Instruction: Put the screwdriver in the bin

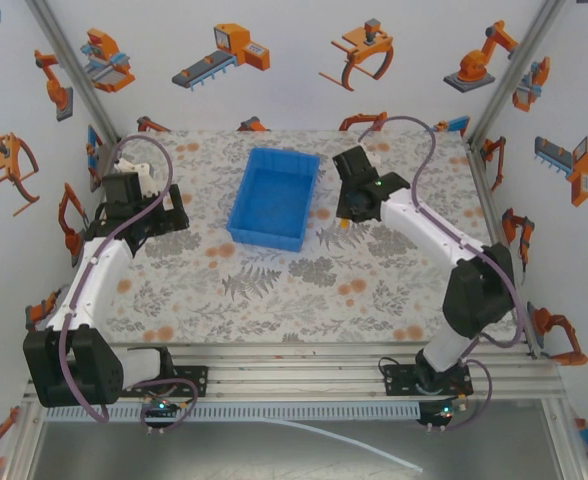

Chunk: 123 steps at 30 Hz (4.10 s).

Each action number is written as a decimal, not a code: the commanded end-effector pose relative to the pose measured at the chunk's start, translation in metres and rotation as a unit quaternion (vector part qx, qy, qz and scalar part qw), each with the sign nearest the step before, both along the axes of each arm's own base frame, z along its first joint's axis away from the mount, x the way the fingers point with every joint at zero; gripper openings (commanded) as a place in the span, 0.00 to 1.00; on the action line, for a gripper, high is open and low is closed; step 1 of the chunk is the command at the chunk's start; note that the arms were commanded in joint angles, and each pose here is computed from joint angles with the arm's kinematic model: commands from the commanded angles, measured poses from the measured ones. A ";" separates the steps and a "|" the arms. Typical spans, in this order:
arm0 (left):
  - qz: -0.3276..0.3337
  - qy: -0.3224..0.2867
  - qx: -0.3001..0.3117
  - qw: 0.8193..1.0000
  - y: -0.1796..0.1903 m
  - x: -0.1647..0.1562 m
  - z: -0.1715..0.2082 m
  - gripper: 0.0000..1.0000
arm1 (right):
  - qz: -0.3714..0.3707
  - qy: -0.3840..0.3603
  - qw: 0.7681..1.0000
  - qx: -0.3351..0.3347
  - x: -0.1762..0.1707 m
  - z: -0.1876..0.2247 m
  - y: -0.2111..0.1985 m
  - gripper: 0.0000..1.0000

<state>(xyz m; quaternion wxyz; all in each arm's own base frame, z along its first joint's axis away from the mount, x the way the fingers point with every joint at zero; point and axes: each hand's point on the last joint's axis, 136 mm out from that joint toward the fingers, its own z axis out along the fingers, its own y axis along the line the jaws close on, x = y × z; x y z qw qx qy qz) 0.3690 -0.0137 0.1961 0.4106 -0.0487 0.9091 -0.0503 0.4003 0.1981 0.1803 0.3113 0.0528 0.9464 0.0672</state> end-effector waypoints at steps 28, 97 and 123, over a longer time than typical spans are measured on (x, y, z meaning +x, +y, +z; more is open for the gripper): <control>-0.010 -0.020 0.014 1.000 -0.001 -0.004 0.019 0.97 | 0.122 0.031 0.991 0.042 0.074 -0.068 0.174 0.16; -0.008 -0.118 0.066 0.991 0.010 0.033 -0.053 0.97 | -0.037 -0.168 0.980 -0.098 0.024 0.011 -0.131 0.82; 0.036 -0.175 0.064 0.982 0.024 0.027 -0.105 0.97 | -0.118 -0.289 0.935 -0.167 -0.018 -0.074 -0.237 0.93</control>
